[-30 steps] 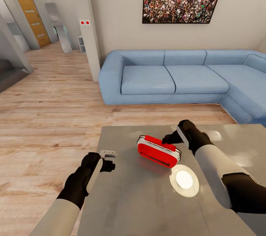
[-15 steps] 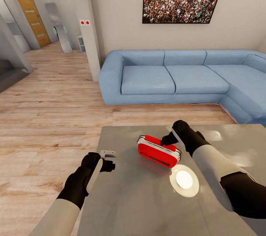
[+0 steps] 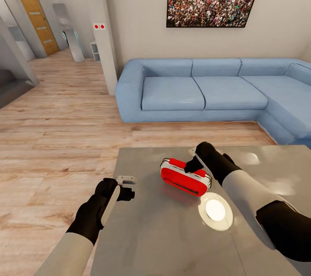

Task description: Turn on the radio receiver that's on the table in the living room.

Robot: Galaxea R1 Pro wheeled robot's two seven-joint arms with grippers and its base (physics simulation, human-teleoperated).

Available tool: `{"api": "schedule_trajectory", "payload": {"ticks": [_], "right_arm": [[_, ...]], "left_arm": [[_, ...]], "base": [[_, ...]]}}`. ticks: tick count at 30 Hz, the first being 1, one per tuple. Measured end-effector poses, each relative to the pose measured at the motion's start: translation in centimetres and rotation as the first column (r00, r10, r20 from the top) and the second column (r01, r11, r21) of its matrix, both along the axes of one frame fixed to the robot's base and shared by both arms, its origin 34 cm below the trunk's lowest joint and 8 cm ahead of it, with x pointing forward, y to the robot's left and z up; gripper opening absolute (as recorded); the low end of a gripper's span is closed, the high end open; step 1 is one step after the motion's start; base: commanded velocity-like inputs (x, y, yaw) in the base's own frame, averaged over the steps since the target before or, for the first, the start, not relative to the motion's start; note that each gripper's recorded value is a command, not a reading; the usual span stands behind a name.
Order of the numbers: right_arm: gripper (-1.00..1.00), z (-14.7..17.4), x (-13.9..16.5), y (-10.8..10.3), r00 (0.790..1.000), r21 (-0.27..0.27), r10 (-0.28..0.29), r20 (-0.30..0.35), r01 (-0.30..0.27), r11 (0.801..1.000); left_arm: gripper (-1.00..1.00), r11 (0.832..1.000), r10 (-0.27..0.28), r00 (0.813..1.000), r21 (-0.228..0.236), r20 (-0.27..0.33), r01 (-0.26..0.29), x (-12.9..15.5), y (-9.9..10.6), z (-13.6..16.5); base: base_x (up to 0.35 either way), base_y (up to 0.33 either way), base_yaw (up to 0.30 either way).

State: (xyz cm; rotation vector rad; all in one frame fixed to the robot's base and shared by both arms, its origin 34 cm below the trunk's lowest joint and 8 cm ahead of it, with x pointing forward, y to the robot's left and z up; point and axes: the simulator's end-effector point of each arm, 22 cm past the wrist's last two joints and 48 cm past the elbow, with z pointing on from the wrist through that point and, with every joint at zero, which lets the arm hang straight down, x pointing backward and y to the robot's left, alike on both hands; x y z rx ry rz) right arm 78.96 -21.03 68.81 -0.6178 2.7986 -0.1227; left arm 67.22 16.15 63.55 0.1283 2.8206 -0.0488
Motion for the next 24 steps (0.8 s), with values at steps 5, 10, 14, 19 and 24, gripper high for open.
{"api": "schedule_trajectory", "payload": {"ticks": [5, 10, 14, 19, 24], "right_arm": [[1.0, 0.2, -0.1, 1.0, 1.0, 0.018, 0.029, -0.003, -0.029, 0.999], [1.0, 0.4, -0.2, 2.8, 0.998, 0.038, 0.057, -0.001, -0.057, 0.998], [1.0, 0.5, -0.2, 3.2, 0.998, 0.041, 0.061, 0.001, -0.061, 0.997], [1.0, 0.7, -0.1, 3.5, 0.997, 0.035, 0.077, 0.008, -0.077, 0.996], [1.0, 0.8, 0.0, 3.7, 0.996, 0.029, 0.088, 0.014, -0.088, 0.996]], "left_arm": [[1.0, 1.0, 0.0, 1.0, 0.0, 0.0, 0.0, 0.0, 0.0, 0.0], [1.0, 1.0, 0.0, 1.0, 0.0, 0.0, 0.0, 0.0, 0.0, 0.0], [1.0, 1.0, 0.0, 1.0, 0.0, 0.0, 0.0, 0.0, 0.0, 0.0], [1.0, 1.0, 0.0, 1.0, 0.0, 0.0, 0.0, 0.0, 0.0, 0.0], [1.0, 1.0, 0.0, 1.0, 0.0, 0.0, 0.0, 0.0, 0.0, 0.0]], "base": [[0.0, 0.0, 0.0], [0.0, 0.0, 0.0], [0.0, 0.0, 0.0], [0.0, 0.0, 0.0], [0.0, 0.0, 0.0]]}}
